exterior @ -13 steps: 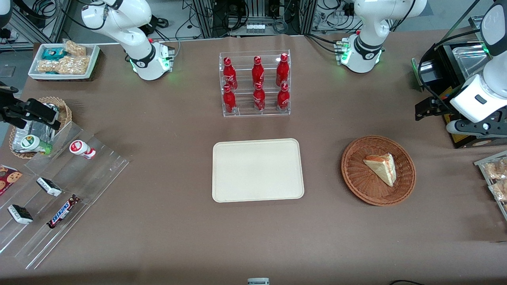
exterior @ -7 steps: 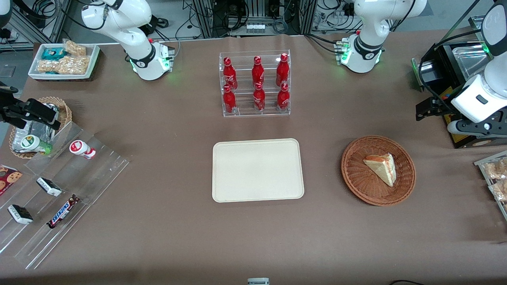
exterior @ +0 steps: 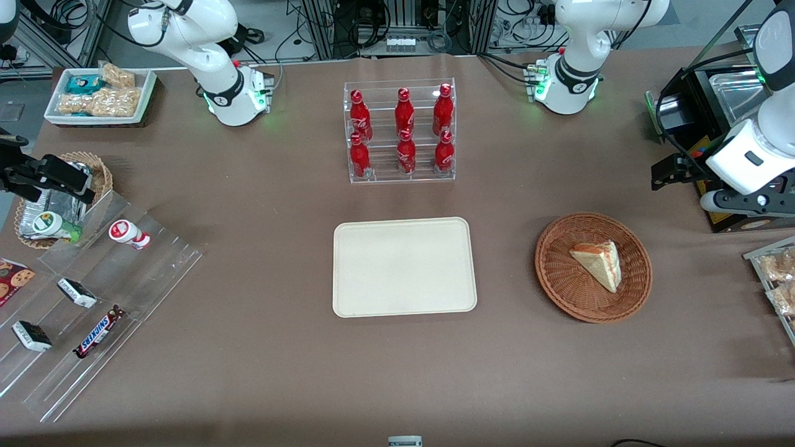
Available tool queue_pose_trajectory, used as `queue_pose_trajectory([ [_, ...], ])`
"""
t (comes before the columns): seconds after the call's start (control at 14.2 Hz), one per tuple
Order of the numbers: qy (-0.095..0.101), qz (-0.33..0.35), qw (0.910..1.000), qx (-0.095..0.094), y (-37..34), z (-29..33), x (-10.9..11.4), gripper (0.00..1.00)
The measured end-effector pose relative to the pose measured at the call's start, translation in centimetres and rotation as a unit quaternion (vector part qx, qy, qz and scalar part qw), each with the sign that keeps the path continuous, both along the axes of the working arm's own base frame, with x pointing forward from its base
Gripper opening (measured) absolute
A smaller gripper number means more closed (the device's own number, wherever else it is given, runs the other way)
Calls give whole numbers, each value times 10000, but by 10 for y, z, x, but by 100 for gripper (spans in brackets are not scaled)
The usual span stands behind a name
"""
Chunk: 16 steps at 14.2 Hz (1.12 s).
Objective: Place sandwich from basket to tray
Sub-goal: 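Move the left gripper over the wicker basket toward the sandwich, then lower the open left gripper onto the wrapped sandwich in the basket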
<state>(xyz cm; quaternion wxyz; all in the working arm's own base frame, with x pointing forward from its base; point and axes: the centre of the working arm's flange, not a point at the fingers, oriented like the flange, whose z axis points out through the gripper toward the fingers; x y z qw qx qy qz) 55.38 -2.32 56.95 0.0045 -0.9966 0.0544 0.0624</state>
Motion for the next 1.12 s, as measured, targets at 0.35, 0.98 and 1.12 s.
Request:
queue_pose_trajectory([
  [0.35,258,7,9997,23,0,-52,22,100],
  [0.98,-211,289,9994,34,6,-193,15,100],
  [1.12,-368,713,9968,60,7,-215,7,100],
])
